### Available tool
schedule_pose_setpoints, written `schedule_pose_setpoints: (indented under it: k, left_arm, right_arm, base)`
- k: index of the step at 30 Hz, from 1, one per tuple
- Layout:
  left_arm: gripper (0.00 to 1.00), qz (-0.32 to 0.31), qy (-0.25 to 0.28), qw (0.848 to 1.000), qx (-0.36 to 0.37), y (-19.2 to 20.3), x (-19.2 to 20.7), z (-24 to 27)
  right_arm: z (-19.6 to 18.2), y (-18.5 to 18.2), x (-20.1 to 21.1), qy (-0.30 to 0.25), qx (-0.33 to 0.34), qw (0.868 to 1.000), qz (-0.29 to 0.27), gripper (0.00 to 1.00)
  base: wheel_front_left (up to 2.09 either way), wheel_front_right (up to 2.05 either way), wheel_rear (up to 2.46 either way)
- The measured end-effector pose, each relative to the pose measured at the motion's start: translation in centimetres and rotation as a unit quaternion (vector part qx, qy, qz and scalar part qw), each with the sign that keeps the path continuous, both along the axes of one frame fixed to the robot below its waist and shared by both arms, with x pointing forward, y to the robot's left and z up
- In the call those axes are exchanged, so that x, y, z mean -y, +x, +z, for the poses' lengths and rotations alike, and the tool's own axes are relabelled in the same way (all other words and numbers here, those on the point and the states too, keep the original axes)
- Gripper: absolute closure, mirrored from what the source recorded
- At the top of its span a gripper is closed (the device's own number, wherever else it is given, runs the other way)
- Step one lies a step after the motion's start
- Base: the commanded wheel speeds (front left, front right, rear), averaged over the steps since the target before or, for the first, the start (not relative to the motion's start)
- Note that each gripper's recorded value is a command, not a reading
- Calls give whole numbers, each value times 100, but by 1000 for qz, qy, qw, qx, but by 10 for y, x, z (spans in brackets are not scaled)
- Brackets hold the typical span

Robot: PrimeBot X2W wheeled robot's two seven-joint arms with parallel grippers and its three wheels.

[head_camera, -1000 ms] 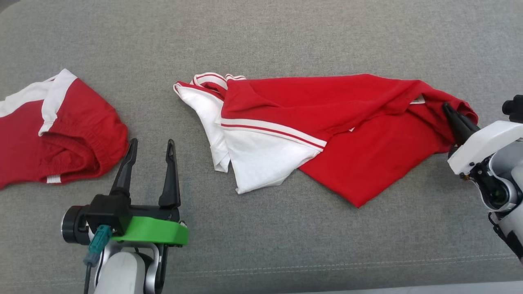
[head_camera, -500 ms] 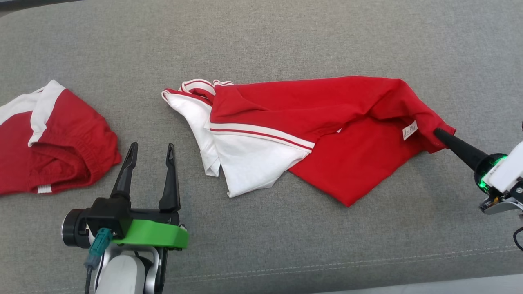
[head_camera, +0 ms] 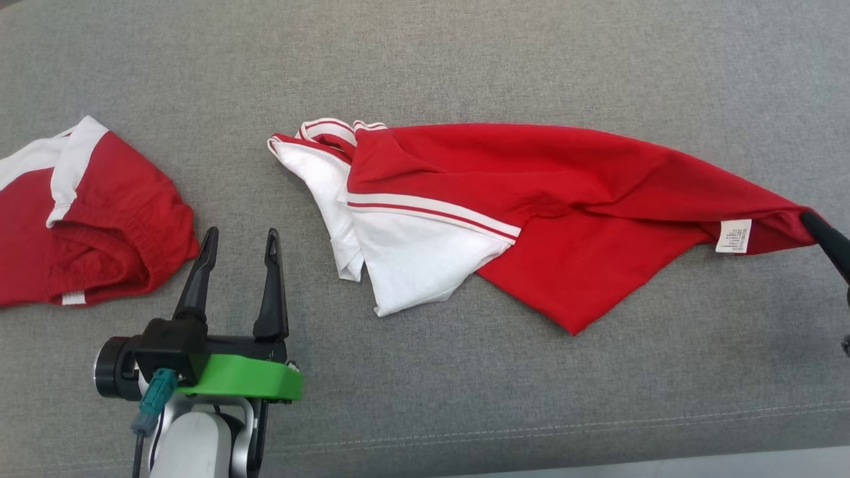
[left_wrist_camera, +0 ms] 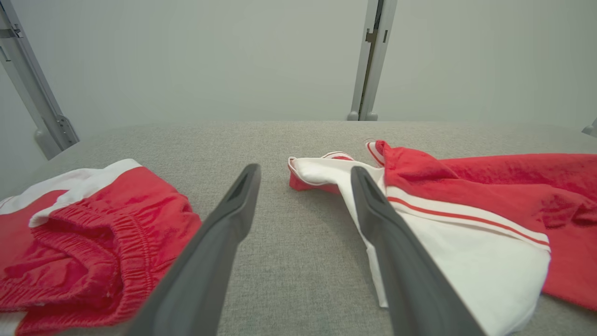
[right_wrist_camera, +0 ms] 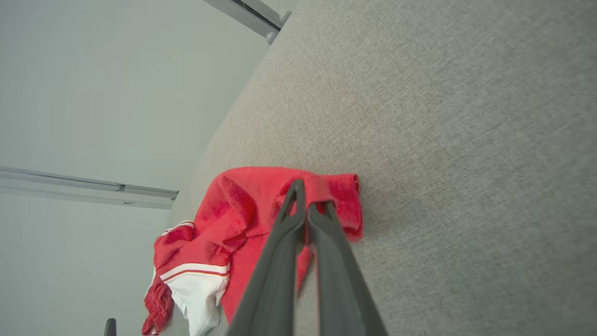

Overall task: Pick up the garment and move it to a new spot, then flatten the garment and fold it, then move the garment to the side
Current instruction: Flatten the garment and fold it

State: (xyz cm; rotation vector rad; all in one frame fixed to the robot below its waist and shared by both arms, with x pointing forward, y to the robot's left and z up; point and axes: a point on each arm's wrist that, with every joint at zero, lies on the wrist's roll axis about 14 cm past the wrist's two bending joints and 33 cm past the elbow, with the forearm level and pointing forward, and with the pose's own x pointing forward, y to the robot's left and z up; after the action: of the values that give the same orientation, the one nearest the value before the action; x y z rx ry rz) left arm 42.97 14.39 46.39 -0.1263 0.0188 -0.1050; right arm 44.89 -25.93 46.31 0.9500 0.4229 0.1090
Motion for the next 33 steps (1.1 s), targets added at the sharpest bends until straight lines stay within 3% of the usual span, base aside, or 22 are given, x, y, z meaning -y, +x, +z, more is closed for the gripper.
schedule_pose_setpoints:
  k: [6,14,15,16,17,26,33]
  left_arm:
    - [0,-3,1,1000,1,5,1,-1]
    - [0,-7,2,1000,1,9,4,-2]
    - [0,-7,2,1000,1,8,3,-2]
    - [0,-7,1,1000,2,8,3,0]
    - [0,-6,1,1000,3,7,3,1]
    - [0,6,-4,1000,11,0,-3,9]
    - [0,21,-4,1000,18,-12,-12,18]
  right_arm:
    - [-13,10,0,-109,24,994,1,100]
    - [-37,27,-5,-203,40,978,-4,100]
    - [-40,27,-7,-208,39,977,-4,64]
    - [-43,29,-8,-209,38,977,-8,14]
    - [-43,29,-7,-217,41,975,-10,0]
    - [-33,18,20,-264,69,961,-43,0]
    - [32,16,22,-325,185,925,-65,0]
  base:
    - [0,0,0]
    - [0,0,0]
    - [0,0,0]
    - [0,0,0]
    - [0,0,0]
    - [0,0,0]
    - [0,0,0]
